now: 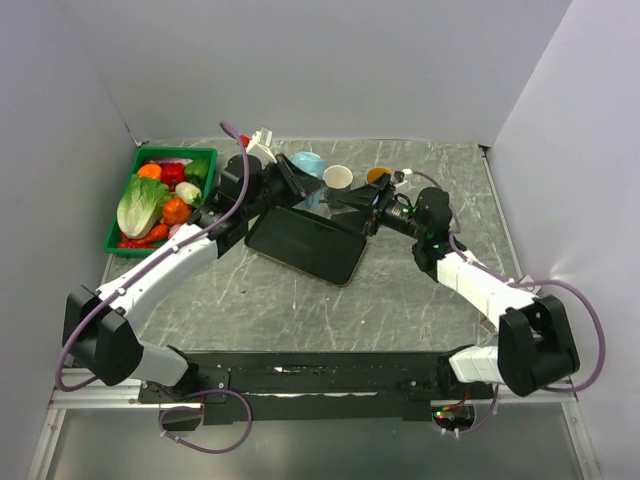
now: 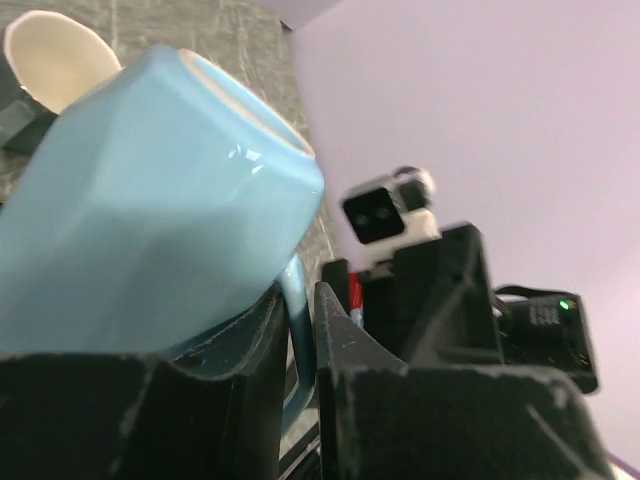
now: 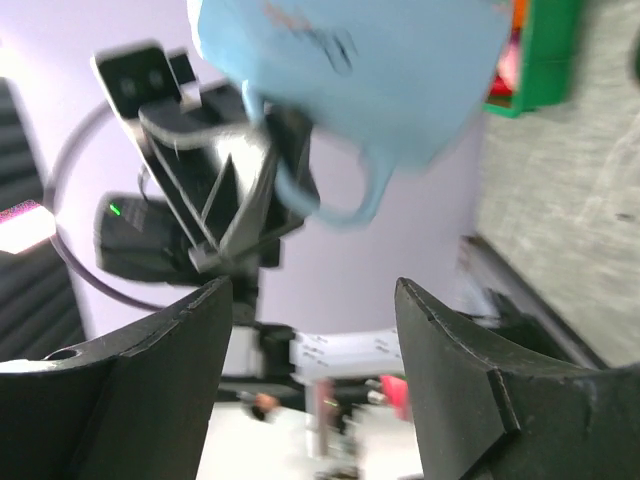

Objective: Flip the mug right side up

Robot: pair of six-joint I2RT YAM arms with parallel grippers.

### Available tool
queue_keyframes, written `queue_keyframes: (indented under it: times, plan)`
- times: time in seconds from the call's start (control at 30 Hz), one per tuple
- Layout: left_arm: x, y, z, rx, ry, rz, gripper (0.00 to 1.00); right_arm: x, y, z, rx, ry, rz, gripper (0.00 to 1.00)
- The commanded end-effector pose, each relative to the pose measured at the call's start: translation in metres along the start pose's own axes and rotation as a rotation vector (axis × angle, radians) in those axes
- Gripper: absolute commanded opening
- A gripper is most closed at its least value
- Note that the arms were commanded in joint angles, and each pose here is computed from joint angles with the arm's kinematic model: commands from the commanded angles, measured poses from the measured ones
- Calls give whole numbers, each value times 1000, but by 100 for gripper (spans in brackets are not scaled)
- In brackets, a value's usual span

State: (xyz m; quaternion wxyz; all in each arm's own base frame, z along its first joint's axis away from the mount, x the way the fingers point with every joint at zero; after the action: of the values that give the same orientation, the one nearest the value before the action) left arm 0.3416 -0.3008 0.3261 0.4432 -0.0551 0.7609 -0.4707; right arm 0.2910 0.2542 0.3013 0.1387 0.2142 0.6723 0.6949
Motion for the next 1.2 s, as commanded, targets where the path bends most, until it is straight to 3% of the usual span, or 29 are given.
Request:
queue_keyframes:
  times: [0.0, 0.1, 0.2, 0.27, 0.3, 0.5, 0.8, 1.17]
  plan:
    - [-48, -77, -23, 274, -148, 102, 1, 0, 38, 7, -207, -4, 90, 73]
    - [-48, -77, -20, 272, -138, 100, 1, -1, 38, 12, -203, 1, 103, 71]
    - [-49, -75, -16, 246, -126, 105, 1, 3, 37, 15, -130, 17, -22, 70]
    - [-47, -69, -10, 201, -95, 102, 1, -1, 31, 19, -9, -20, -200, 69]
    - [-46, -67, -7, 181, -81, 100, 1, 1, 24, 20, 37, -24, -367, 69]
    - [-43, -54, 4, 68, -21, 63, 1, -8, 34, 17, 238, -104, -766, 68]
    - [-43, -54, 5, 34, 12, 50, 1, -3, 35, 23, 369, -120, -1032, 59]
    - [-40, -45, 2, -23, 18, -10, 1, 4, 31, 50, 390, -145, -1116, 62]
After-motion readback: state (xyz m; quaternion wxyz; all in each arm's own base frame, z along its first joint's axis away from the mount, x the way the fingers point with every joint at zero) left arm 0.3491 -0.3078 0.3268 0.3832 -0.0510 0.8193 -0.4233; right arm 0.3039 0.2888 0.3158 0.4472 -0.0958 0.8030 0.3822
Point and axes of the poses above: each gripper's point midway between its finger pads, its own z axis out along the fingers, its own y axis along the line the jaws close on, x = y × z, the point moved 1 cm from there along -z, back along the fingers, and after that the axes turned 5 degrees about z, right-handed, at the moved point
